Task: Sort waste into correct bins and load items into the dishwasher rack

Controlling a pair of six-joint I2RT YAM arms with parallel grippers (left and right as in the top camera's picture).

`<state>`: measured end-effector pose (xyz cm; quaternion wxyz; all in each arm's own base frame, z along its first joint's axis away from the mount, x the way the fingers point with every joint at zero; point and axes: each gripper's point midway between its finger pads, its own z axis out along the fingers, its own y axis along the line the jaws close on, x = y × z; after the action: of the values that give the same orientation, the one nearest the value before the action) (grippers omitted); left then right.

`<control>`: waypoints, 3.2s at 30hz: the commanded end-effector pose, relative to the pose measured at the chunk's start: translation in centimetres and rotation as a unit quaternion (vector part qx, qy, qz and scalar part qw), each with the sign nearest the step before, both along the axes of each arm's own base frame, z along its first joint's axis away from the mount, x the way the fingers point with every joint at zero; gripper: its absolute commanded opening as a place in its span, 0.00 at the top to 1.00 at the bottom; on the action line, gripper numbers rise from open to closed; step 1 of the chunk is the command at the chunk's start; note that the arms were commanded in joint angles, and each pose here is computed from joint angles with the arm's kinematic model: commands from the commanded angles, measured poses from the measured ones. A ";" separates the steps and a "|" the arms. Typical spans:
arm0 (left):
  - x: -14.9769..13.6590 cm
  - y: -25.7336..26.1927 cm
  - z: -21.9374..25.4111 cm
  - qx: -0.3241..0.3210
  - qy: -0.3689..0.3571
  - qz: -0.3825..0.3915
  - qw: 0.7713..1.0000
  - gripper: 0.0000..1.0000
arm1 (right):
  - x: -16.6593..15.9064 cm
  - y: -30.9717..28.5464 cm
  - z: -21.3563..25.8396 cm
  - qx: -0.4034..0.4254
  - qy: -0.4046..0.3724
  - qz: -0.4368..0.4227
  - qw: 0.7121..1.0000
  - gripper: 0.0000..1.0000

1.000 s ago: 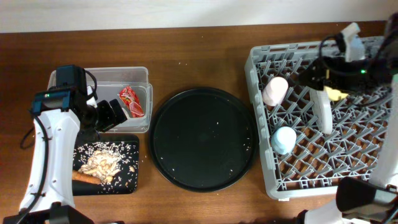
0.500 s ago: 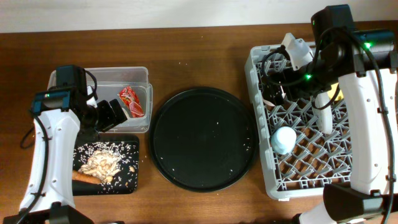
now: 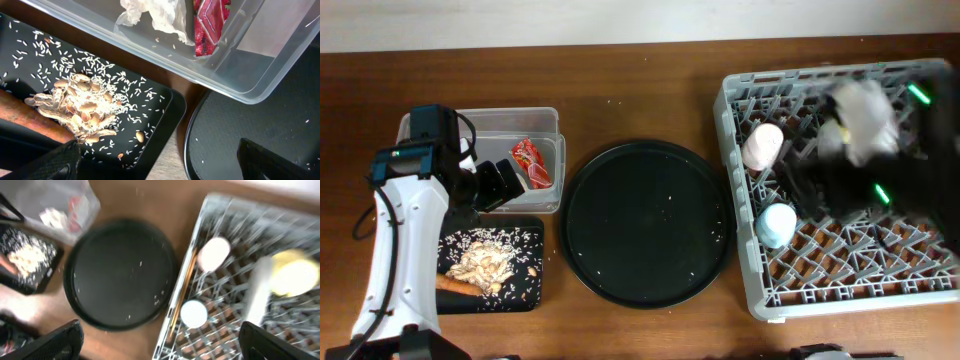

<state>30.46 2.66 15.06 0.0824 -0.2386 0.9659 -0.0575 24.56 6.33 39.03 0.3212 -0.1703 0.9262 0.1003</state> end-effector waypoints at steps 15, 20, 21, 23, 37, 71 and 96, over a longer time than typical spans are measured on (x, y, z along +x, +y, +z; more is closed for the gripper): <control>0.0 0.0 0.8 0.001 -0.013 -0.004 1.000 0.01 | -8.3 1.1 3.3 0.063 -0.496 0.049 0.865 0.02; 0.0 0.0 0.8 0.001 -0.013 -0.004 1.000 0.01 | -6.2 1.4 -3.0 0.069 -0.559 0.048 0.825 0.02; 0.0 0.0 0.8 0.001 -0.013 -0.004 1.000 0.01 | -5.6 1.5 -4.5 0.069 -0.565 0.049 0.821 0.02; 0.0 0.0 0.8 0.001 -0.013 -0.004 1.000 0.01 | -4.8 1.6 -7.0 0.070 -0.568 0.048 0.818 0.02; 0.0 0.0 0.8 0.001 -0.013 -0.004 1.000 0.01 | -0.9 -0.3 -18.8 0.034 -0.489 -0.018 0.872 0.02; -2.0 -0.3 0.0 0.001 -0.002 -0.005 1.000 0.01 | -0.7 -0.5 -23.1 0.019 -0.417 -0.020 0.909 0.02; -6.4 -1.6 0.2 0.028 -0.456 0.039 0.888 0.01 | -0.7 -0.5 -23.1 0.019 -0.417 -0.020 0.909 0.02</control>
<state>23.86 1.50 16.23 0.4997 -0.2275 0.8275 -0.1171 23.90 5.77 16.19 0.6847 -0.1744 0.7071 0.0288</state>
